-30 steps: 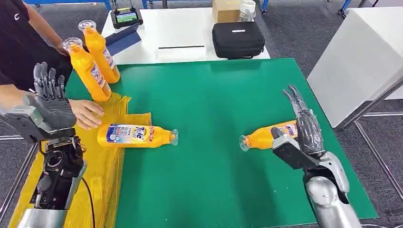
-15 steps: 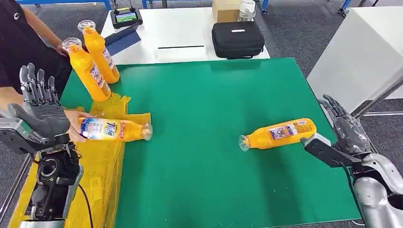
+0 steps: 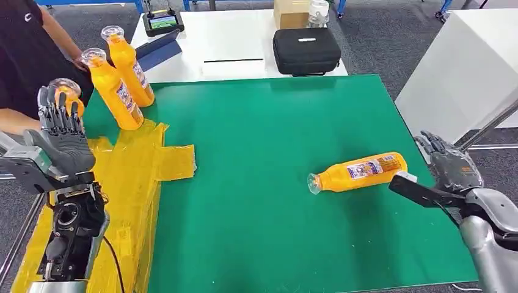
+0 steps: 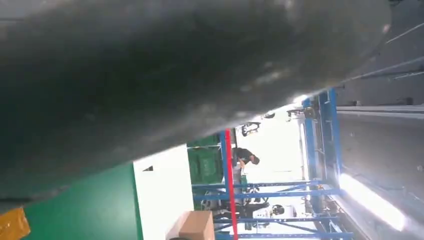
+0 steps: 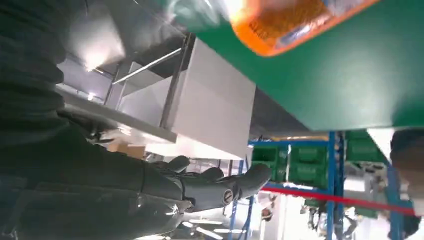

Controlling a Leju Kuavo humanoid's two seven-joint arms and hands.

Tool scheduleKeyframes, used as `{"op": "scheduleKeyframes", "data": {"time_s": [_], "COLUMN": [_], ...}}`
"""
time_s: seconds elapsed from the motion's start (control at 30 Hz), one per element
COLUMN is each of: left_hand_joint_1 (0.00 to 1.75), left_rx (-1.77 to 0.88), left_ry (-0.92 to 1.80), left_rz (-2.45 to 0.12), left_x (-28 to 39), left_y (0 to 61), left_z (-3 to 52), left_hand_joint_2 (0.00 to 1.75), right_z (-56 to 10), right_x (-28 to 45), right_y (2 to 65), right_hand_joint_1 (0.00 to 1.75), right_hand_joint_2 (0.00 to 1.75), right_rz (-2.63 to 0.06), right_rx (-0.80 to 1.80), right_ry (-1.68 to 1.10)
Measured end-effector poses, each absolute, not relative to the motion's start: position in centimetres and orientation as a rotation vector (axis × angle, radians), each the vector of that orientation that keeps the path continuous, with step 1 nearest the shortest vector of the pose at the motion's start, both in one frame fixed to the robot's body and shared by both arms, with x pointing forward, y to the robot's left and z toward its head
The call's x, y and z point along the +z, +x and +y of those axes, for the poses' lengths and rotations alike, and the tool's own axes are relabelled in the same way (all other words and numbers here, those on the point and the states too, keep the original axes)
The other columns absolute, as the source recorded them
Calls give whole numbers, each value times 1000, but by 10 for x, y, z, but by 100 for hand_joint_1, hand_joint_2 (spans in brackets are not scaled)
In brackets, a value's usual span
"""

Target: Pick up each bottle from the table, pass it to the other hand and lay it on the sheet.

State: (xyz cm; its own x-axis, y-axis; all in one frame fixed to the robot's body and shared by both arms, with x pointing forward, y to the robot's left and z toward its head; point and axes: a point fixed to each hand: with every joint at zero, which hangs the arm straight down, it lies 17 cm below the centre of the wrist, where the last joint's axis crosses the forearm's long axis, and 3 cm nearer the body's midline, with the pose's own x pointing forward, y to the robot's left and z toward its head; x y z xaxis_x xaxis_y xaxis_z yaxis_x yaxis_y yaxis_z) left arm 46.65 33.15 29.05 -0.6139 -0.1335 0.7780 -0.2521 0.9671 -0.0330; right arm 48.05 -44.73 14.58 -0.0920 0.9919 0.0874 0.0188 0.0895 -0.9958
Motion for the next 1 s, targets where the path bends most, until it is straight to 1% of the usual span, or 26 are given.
{"op": "scheduleKeyframes", "data": {"time_s": [0.37,0.57,0.77,1.0], "left_hand_joint_1": [0,0,0,0], "left_rx": [177,178,196,215], "left_ry": [253,252,253,243], "left_rz": [-2227,-2223,-2219,-2219], "left_x": [289,288,289,289], "left_y": [473,475,477,477], "left_z": [326,326,327,328], "left_hand_joint_2": [0,0,0,0], "right_z": [-434,-430,-411,-402], "right_x": [123,114,104,83], "right_y": [510,514,528,540], "right_hand_joint_1": [0,0,0,0], "right_hand_joint_2": [175,175,175,175], "right_rz": [-1257,-1237,-1219,-1133], "right_rx": [1306,1334,1392,1474], "right_ry": [-1046,-1026,-987,-919]}}
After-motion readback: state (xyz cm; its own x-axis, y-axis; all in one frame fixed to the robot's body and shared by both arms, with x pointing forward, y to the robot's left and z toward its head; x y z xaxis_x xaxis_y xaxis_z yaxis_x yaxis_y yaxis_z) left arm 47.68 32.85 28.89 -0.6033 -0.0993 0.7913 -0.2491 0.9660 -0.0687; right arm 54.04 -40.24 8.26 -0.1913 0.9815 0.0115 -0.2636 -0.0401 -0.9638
